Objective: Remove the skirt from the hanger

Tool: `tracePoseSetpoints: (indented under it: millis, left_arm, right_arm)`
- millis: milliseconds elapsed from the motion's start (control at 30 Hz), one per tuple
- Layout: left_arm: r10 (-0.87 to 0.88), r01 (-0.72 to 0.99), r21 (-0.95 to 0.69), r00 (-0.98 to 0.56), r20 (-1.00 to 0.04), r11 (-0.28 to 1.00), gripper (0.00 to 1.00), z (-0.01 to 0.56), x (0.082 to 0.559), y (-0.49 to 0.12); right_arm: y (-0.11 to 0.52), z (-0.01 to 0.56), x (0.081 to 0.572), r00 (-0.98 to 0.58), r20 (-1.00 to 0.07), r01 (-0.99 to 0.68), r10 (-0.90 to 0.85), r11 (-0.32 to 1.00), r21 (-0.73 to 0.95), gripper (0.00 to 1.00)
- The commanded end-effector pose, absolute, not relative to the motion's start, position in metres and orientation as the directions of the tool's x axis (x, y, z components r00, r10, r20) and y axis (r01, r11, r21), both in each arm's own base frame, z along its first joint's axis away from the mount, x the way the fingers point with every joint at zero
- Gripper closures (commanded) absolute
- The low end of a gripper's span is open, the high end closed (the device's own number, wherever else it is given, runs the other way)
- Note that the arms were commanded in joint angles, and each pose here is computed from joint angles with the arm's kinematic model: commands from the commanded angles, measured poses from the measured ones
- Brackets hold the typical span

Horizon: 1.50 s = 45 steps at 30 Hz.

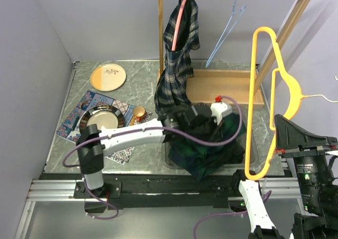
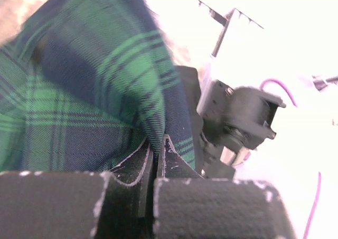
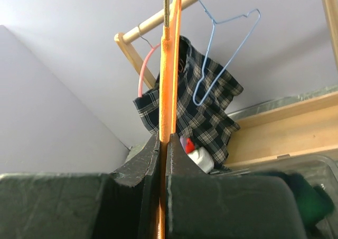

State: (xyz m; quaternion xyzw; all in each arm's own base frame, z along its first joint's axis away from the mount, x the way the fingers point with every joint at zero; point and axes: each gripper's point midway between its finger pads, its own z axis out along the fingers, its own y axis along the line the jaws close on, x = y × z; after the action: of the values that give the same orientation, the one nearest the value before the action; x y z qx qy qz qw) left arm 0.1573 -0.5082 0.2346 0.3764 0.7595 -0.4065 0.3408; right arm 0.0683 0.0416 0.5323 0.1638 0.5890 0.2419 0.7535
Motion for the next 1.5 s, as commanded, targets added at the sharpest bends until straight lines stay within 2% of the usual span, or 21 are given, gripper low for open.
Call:
tracePoseSetpoints:
  millis: [0, 200, 333, 433, 500, 567, 700, 833, 967, 1033, 1067, 1167, 1333, 1467]
  left_arm:
    - [0.331, 0.827, -0.353, -0.513, -0.792, 0.438, 0.99, 0.191, 0.165, -0.499]
    - [0.272, 0.717, -0.477, -0.659, -0.701, 0.509, 0.99, 0.114, 0.197, -0.496]
    - [0.28, 0.642, -0.368, -0.681, -0.677, 0.672, 0.99, 0.06, 0.225, -0.484]
    - [0.221, 0.594, -0.315, -0.657, -0.721, 0.74, 0.91, 0.087, 0.249, -0.485]
    - [0.156, 0.566, -0.328, -0.643, -0.75, 0.757, 0.61, 0.112, 0.256, -0.482]
    - [0.044, 0.555, -0.431, -0.647, -0.761, 0.711, 0.38, 0.164, 0.254, -0.487]
    - [-0.018, 0.629, -0.537, -0.64, -0.768, 0.562, 0.22, 0.253, 0.233, -0.496]
    - [-0.058, 0.64, -0.52, -0.599, -0.799, 0.566, 0.18, 0.296, 0.228, -0.472]
    - [-0.043, 0.618, -0.493, -0.597, -0.801, 0.612, 0.07, 0.273, 0.229, -0.444]
    - [-0.035, 0.612, -0.496, -0.607, -0.794, 0.616, 0.05, 0.271, 0.229, -0.433]
    - [-0.019, 0.619, -0.488, -0.608, -0.794, 0.615, 0.0, 0.268, 0.226, -0.43]
    - [0.002, 0.64, -0.447, -0.575, -0.818, 0.625, 0.03, 0.277, 0.221, -0.412]
    - [0.079, 0.668, -0.272, -0.445, -0.892, 0.693, 0.03, 0.297, 0.223, -0.364]
    - [0.147, 0.617, -0.131, -0.379, -0.913, 0.776, 0.03, 0.281, 0.227, -0.318]
  right_arm:
    - [0.043, 0.554, 0.062, 0.249, -0.793, -0.222, 0.556, 0.83, 0.512, 1.0]
    - [0.033, 0.553, 0.076, 0.231, -0.794, -0.155, 0.561, 0.828, 0.54, 1.0]
    - [0.027, 0.56, 0.088, 0.239, -0.79, -0.13, 0.564, 0.825, 0.55, 1.0]
    - [0.031, 0.558, 0.101, 0.21, -0.791, -0.144, 0.574, 0.819, 0.556, 1.0]
    - [0.032, 0.555, 0.106, 0.201, -0.795, -0.144, 0.572, 0.82, 0.554, 1.0]
    - [0.026, 0.545, 0.114, 0.188, -0.802, -0.101, 0.566, 0.824, 0.558, 1.0]
    - [0.016, 0.538, 0.127, 0.166, -0.822, -0.025, 0.545, 0.835, 0.549, 1.0]
    - [0.005, 0.522, 0.143, 0.129, -0.849, 0.053, 0.513, 0.851, 0.522, 1.0]
    - [-0.011, 0.507, 0.165, 0.096, -0.887, 0.151, 0.453, 0.874, 0.462, 1.0]
    - [-0.016, 0.502, 0.182, 0.056, -0.909, 0.177, 0.414, 0.892, 0.417, 1.0]
    - [-0.017, 0.501, 0.188, 0.045, -0.914, 0.18, 0.402, 0.897, 0.403, 1.0]
    - [-0.024, 0.5, 0.21, 0.026, -0.932, 0.209, 0.362, 0.91, 0.359, 1.0]
    - [-0.03, 0.499, 0.248, -0.032, -0.963, 0.206, 0.268, 0.944, 0.256, 1.0]
    - [-0.033, 0.497, 0.276, -0.07, -0.972, 0.202, 0.223, 0.958, 0.205, 1.0]
